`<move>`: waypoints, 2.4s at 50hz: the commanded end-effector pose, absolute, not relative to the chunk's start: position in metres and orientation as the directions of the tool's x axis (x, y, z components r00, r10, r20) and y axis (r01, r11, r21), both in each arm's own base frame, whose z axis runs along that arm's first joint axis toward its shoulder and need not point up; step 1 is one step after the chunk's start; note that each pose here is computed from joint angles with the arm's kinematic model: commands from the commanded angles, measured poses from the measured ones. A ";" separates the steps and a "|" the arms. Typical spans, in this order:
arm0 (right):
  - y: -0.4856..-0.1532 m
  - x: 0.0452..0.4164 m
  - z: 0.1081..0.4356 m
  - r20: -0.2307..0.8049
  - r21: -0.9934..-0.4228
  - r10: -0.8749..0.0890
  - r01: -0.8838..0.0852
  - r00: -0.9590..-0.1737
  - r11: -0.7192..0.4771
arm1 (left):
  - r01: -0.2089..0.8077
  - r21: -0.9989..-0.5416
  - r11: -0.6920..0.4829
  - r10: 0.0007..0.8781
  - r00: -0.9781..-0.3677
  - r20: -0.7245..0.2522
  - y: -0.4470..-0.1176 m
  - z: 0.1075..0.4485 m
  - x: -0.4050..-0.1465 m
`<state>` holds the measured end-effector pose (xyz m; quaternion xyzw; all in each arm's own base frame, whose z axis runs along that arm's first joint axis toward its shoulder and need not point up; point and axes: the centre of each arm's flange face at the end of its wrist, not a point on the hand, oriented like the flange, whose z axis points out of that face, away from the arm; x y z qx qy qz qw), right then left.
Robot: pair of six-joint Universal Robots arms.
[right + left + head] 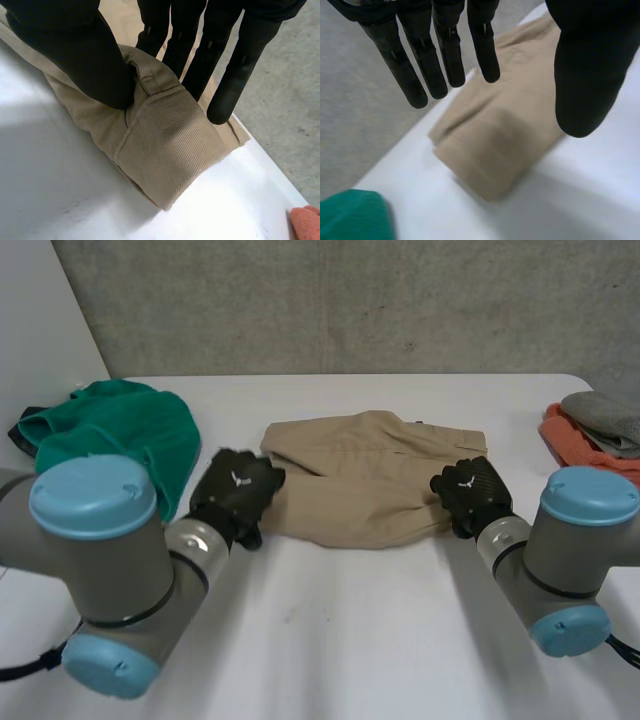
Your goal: Fold the laundry.
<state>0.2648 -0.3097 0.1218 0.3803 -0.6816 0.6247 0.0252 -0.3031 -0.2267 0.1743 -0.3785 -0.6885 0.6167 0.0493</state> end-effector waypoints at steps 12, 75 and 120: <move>-0.300 0.260 0.126 0.493 -0.825 -0.515 -0.564 -0.701 -0.022 | 0.474 -0.880 -0.017 0.595 -0.703 -0.390 -0.290 0.113 -0.324; -0.293 0.255 0.211 0.656 -0.571 -0.605 -0.821 -0.451 -0.007 | 0.559 -0.829 0.020 0.637 -0.646 -0.421 -0.263 0.197 -0.331; -0.348 0.279 0.168 0.617 -0.751 -0.459 -0.653 -0.639 -0.100 | 0.614 -0.778 -0.132 0.482 -0.647 -0.591 -0.251 0.160 -0.329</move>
